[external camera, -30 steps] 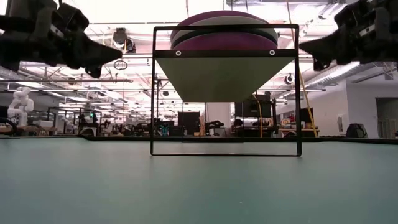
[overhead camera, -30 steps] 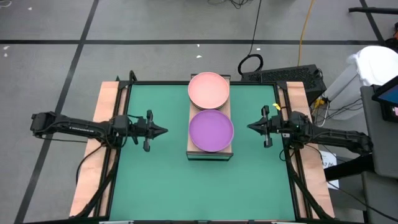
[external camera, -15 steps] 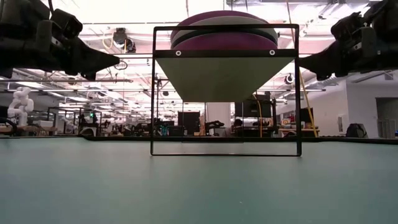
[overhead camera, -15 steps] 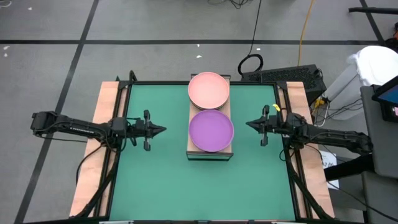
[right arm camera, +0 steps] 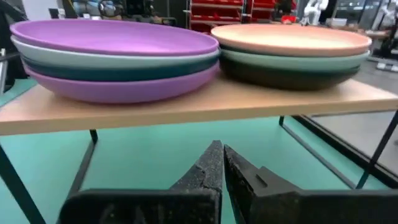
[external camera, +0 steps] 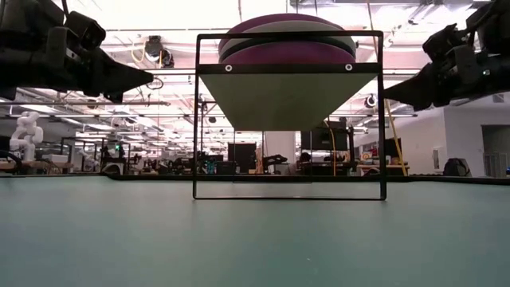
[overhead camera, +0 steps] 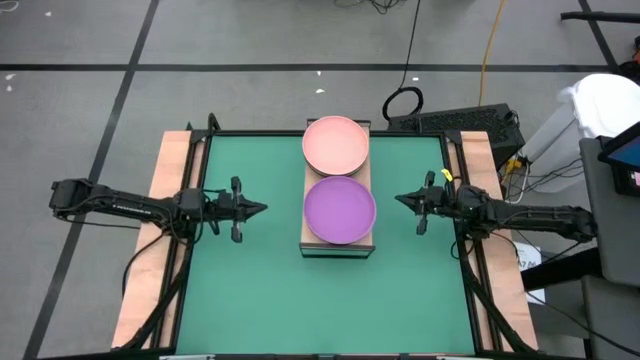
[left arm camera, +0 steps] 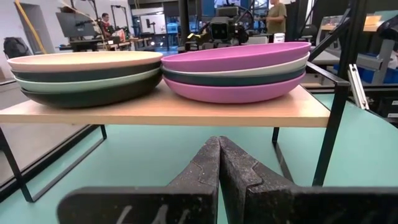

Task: Place and stack plates onto a shelf
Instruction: Return to Home Position

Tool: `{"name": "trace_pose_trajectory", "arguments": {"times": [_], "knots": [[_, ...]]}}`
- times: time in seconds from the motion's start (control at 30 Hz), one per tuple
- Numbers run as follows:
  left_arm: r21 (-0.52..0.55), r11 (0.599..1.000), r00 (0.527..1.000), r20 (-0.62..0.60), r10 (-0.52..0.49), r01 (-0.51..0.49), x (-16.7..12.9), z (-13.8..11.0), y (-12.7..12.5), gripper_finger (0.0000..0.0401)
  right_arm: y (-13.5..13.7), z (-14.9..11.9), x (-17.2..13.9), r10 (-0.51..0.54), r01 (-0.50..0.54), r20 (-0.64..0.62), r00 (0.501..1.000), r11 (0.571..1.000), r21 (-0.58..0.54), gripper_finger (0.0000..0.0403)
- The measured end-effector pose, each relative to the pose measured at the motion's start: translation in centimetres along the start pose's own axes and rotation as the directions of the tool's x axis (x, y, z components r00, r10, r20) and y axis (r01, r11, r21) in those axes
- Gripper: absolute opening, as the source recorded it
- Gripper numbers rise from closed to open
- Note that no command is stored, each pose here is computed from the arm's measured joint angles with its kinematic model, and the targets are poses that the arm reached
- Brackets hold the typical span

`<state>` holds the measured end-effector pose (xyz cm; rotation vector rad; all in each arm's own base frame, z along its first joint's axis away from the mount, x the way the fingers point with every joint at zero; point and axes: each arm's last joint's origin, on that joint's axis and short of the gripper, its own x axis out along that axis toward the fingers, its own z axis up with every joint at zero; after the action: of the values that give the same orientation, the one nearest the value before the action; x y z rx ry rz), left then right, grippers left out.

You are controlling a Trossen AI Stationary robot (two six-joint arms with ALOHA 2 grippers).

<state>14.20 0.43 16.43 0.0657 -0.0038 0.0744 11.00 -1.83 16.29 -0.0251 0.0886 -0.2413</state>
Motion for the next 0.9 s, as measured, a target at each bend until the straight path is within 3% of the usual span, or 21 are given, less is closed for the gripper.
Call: {"name": "trace_pose_trajectory", "arguments": {"times": [0.33, 0.5, 0.63, 0.9], "knots": [[0.0, 1.0, 1.0, -0.001, 0.0, 0.0, 0.0, 0.0, 0.0, 0.0003, 1.3, 0.2, -0.6, 0.157, -0.156, 0.03, 0.987, 0.987, -0.039, 0.0], [0.0, 1.0, 1.0, -0.001, 0.0, 0.0, 0.0, 0.0, 0.0, 0.0003, 1.3, 0.3, -1.0, 0.173, -0.171, 0.045, 0.984, 0.984, -0.049, 0.0], [0.001, 1.0, 1.0, -0.001, 0.0, 0.0, 0.0, 0.0, 0.0, 0.0003, 1.5, 0.6, -1.4, 0.266, -0.261, 0.092, 0.96, 0.964, -0.056, 0.0], [0.008, 1.0, 1.0, -0.001, 0.0, 0.0, 0.0, 0.0, 0.0, 0.0003, 1.4, 0.6, -1.8, 0.265, -0.263, 0.112, 0.958, 0.964, -0.027, 0.0]]}}
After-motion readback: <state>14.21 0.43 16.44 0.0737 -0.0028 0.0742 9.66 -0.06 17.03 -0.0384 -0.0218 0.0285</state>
